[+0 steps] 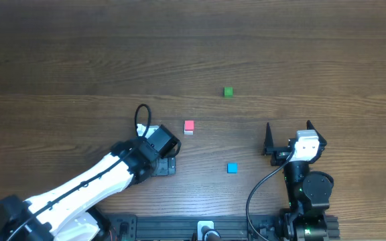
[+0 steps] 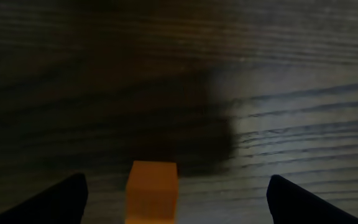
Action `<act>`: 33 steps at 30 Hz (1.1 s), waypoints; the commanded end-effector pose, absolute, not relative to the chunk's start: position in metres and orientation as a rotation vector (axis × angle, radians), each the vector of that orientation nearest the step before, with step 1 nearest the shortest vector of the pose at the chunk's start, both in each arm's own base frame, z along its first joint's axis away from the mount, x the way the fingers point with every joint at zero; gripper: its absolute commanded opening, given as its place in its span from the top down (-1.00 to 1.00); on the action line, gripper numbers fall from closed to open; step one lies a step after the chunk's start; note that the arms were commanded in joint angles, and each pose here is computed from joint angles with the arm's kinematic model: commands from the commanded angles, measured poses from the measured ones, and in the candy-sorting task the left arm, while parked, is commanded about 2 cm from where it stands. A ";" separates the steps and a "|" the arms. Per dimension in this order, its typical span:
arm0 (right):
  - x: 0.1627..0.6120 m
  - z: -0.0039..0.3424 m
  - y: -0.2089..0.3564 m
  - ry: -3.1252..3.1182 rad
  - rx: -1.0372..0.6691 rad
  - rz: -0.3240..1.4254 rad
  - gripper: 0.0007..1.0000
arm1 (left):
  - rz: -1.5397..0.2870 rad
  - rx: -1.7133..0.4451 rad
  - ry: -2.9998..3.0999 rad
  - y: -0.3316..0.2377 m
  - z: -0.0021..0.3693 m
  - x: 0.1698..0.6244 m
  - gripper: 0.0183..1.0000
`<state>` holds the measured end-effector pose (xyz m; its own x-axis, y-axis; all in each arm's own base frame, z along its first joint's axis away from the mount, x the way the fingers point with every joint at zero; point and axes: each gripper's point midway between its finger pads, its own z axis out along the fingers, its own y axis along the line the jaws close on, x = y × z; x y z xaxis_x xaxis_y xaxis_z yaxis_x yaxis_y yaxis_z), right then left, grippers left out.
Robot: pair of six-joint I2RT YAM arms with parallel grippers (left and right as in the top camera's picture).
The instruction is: Stack Cubes
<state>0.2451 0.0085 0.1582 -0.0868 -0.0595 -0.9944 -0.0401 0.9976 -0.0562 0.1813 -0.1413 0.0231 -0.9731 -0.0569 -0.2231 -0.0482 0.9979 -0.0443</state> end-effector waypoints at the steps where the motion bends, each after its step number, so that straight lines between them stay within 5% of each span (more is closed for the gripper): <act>1: 0.245 0.156 0.008 1.655 -0.077 -0.016 -0.99 | -0.038 -0.068 3.009 -0.142 0.005 0.168 -0.84; 14: 0.245 0.156 0.008 1.656 -0.077 -0.016 -0.99 | -0.038 -0.087 3.045 -0.138 0.000 0.163 -0.70; 33: 0.245 0.156 0.008 1.655 -0.077 -0.016 -0.98 | -0.054 -0.091 3.044 -0.140 -0.001 0.163 0.08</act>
